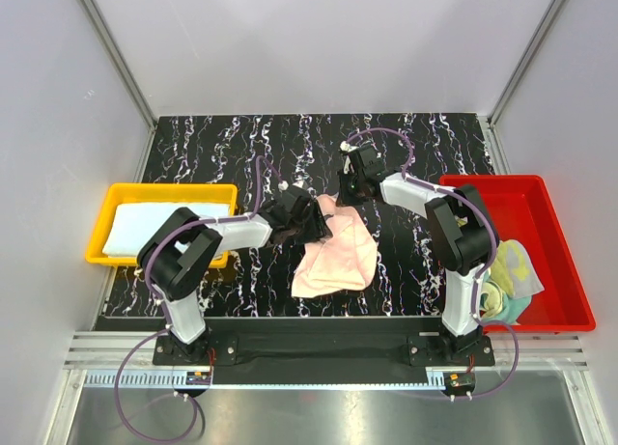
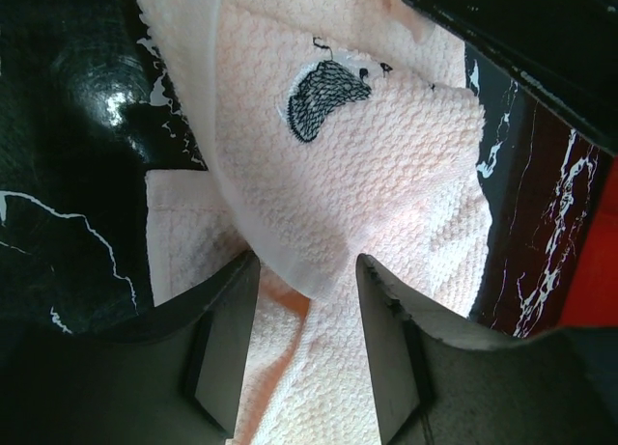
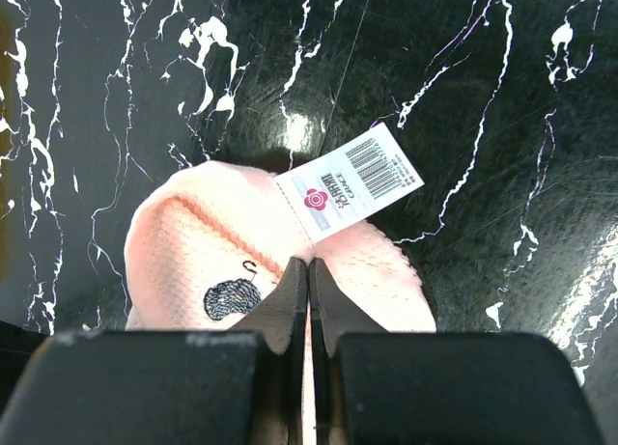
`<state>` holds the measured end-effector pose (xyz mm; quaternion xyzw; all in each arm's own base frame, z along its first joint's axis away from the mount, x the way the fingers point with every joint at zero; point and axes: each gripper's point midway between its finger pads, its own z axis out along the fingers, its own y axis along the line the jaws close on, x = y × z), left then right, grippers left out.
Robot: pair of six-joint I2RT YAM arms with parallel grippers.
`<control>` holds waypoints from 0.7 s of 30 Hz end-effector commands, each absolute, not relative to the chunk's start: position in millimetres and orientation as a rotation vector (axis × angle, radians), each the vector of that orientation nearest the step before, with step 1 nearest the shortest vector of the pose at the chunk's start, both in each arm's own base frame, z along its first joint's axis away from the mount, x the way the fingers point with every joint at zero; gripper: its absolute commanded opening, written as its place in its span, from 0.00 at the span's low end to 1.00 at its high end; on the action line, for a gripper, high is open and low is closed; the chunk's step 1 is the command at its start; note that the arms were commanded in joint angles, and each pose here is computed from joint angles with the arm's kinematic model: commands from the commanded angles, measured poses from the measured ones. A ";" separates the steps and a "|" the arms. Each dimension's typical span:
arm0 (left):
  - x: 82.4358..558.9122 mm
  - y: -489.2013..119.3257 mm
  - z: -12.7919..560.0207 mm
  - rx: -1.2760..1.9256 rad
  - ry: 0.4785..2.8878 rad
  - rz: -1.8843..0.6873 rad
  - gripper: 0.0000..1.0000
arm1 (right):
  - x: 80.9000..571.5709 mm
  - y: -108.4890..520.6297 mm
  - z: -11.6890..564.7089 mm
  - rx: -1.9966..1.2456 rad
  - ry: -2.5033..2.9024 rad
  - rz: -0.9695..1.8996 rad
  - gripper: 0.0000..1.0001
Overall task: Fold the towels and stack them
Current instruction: Flatten out the crumpled towel
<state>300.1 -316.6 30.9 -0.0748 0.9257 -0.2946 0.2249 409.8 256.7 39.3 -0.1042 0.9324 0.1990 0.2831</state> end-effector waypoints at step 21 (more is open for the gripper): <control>327.2 -311.8 84.0 -0.101 2.502 -0.710 0.00 | 419.6 227.8 70.7 -0.230 2.473 0.393 0.00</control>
